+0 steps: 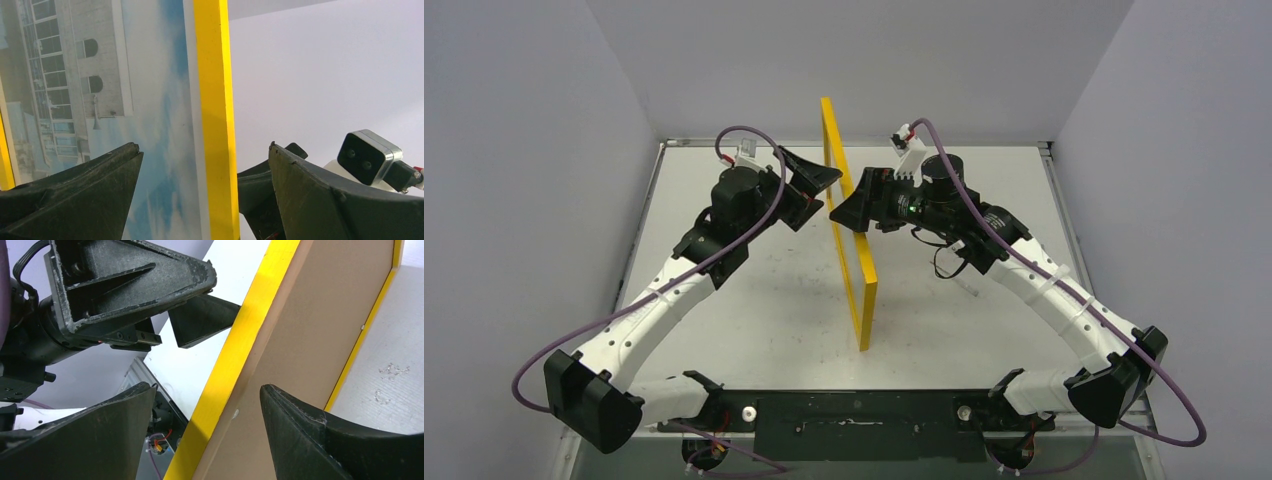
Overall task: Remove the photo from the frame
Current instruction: Turn over the photo frame at the center of the board.
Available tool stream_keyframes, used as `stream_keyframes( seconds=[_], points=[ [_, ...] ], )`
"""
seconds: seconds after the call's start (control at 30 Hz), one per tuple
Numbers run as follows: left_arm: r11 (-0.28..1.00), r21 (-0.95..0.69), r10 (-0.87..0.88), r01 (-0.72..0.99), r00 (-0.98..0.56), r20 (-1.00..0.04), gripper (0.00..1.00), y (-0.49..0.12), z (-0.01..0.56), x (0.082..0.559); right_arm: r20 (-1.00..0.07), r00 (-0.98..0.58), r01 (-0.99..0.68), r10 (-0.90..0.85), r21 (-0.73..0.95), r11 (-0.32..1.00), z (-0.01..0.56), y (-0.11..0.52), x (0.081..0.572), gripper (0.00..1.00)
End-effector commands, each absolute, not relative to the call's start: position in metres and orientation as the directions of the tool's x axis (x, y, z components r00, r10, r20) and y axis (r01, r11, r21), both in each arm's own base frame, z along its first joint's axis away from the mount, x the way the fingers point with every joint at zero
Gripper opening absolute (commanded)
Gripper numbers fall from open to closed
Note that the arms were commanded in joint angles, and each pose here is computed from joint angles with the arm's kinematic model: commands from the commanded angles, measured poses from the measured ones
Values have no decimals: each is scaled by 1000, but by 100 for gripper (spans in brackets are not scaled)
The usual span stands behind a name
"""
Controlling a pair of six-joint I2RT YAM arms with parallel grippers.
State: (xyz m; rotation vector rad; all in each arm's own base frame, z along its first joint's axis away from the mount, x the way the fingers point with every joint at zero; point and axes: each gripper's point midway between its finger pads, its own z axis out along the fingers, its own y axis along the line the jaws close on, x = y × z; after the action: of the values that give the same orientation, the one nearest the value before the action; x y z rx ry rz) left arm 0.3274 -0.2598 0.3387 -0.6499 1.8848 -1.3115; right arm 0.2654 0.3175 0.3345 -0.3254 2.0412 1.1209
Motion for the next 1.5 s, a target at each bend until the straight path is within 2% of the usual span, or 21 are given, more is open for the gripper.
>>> stream_keyframes(
  seconds=[0.0,0.23,0.53,0.6,1.37,1.47],
  points=[
    [335,-942,-768,27,-571,-290,98,-257,363,330,-754,-638,-602,157,615,508,358,323,255,78],
    [388,-921,-775,-37,-554,-304,99,-255,360,332,-751,-642,-617,154,625,478,361,327,253,75],
    [395,-918,-776,-47,-552,-306,100,-258,360,333,-745,-650,-632,152,640,437,364,333,248,69],
    [397,-917,-774,-46,-554,-307,95,-260,359,333,-747,-647,-633,153,639,437,365,333,248,69],
    [441,-891,-791,-105,-514,-331,86,-244,347,333,-720,-685,-657,117,678,329,358,346,235,58],
    [439,-892,-792,-105,-513,-329,81,-242,347,332,-719,-685,-657,117,680,326,358,346,234,58]
  ],
)
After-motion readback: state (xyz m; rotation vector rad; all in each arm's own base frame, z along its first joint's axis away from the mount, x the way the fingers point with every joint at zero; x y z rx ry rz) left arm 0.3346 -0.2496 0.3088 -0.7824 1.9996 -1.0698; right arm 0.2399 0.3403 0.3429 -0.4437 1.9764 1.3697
